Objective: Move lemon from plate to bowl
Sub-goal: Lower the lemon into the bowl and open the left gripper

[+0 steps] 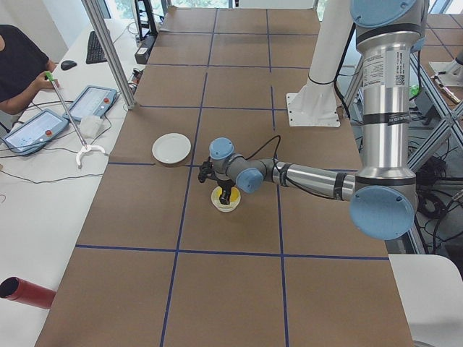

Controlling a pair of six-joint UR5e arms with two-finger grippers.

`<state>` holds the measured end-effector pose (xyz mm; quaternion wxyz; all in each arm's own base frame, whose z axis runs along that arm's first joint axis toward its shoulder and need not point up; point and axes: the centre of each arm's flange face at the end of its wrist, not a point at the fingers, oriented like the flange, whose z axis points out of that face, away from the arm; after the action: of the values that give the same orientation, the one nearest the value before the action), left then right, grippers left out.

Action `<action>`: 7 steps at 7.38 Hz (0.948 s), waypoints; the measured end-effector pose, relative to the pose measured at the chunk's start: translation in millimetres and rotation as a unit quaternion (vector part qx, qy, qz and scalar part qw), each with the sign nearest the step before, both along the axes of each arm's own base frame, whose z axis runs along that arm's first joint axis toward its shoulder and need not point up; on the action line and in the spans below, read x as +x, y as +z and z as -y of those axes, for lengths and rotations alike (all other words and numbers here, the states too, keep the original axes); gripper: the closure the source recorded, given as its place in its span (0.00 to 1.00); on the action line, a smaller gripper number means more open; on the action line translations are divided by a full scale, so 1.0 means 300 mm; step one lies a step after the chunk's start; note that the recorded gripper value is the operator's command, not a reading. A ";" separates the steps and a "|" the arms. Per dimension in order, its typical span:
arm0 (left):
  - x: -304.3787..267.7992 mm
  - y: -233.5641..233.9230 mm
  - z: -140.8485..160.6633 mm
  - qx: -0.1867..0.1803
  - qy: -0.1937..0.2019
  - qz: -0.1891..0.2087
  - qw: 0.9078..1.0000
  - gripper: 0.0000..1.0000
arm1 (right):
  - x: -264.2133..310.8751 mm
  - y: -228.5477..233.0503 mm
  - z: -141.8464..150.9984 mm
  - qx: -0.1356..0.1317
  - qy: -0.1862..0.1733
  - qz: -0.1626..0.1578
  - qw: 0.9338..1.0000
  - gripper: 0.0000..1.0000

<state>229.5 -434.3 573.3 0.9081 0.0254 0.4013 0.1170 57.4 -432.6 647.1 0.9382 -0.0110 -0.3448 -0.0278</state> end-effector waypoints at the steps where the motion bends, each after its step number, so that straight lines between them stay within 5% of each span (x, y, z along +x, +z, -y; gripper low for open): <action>1: 0.005 -0.008 0.005 0.003 0.001 -0.002 1.000 0.73 | 0.000 0.000 0.000 0.000 0.000 0.000 1.000 0.00; 3: 0.011 -0.009 0.014 0.005 0.002 -0.002 1.000 0.71 | 0.000 0.000 0.000 0.000 0.000 0.000 1.000 0.00; 5: 0.016 0.016 0.021 -0.001 0.002 0.003 1.000 0.48 | 0.000 0.000 0.000 0.000 0.000 0.000 1.000 0.00; 7: 0.023 0.016 0.031 0.000 0.002 0.002 1.000 0.36 | 0.000 0.000 0.000 0.000 0.000 0.000 1.000 0.00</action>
<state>236.6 -443.7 578.2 0.9088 0.0241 0.3991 0.1192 57.4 -432.6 647.1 0.9382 -0.0110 -0.3448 -0.0278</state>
